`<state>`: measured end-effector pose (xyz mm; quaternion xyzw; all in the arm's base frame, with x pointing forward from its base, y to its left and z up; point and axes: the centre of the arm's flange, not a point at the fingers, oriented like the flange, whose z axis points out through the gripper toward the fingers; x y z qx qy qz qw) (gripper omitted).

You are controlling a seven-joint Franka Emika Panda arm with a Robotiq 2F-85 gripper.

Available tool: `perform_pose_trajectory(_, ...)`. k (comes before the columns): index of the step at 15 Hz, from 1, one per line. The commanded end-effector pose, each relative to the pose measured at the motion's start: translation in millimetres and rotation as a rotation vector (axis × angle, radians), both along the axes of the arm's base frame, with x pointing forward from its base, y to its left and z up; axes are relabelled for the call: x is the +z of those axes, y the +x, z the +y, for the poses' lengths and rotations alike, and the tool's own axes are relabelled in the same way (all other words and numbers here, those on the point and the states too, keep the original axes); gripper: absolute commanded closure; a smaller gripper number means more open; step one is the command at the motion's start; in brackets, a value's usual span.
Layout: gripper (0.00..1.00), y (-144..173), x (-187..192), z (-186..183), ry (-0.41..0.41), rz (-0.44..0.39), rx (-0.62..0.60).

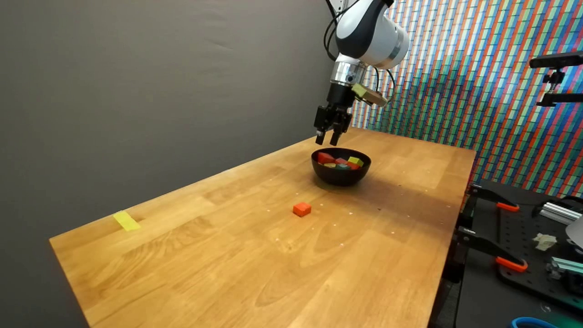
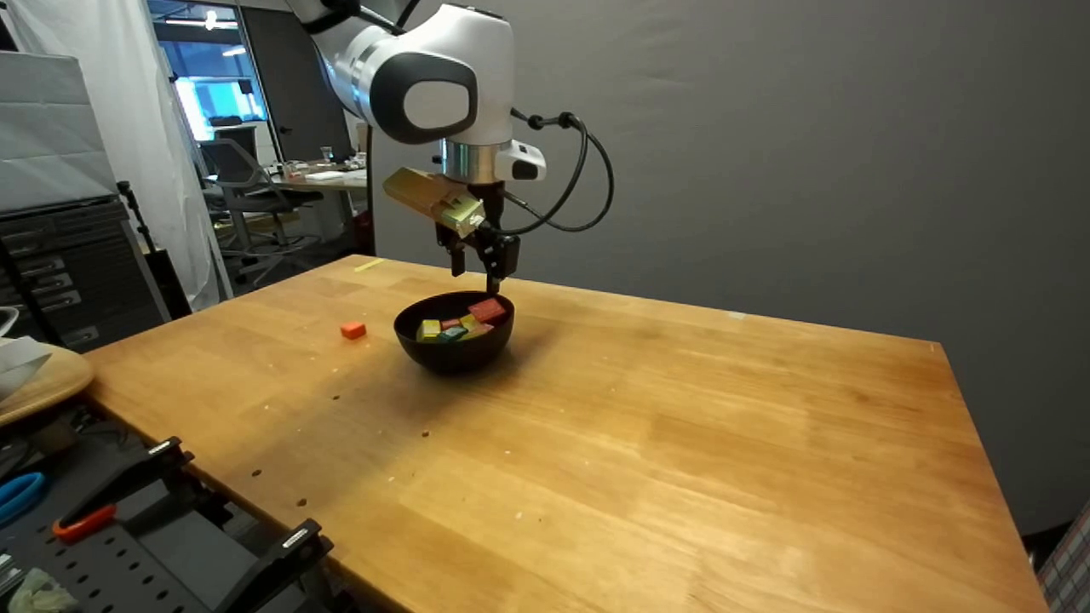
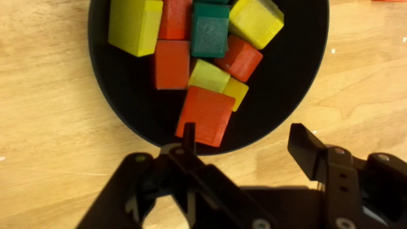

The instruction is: Remove all the contents from the black bowl.

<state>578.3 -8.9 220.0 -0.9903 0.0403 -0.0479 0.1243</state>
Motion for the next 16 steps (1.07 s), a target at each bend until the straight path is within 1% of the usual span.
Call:
perform_pose_trajectory(1,0.22,-8.4,-3.5,-0.5,0.006,0.025,0.014)
perform_pose_trajectory(6,0.24,-19.0,-17.2,-3.3,-0.028,0.036,-0.010)
perform_pose_trajectory(8,0.23,-23.1,-21.8,-5.0,-0.038,0.042,-0.015)
perform_pose_trajectory(10,0.24,-25.3,-25.9,-6.2,-0.035,0.051,-0.016)
perform_pose_trajectory(14,0.27,-21.7,-28.2,-7.9,-0.020,0.047,-0.030)
perform_pose_trajectory(16,0.29,-17.6,-29.4,-8.7,-0.026,0.045,-0.037)
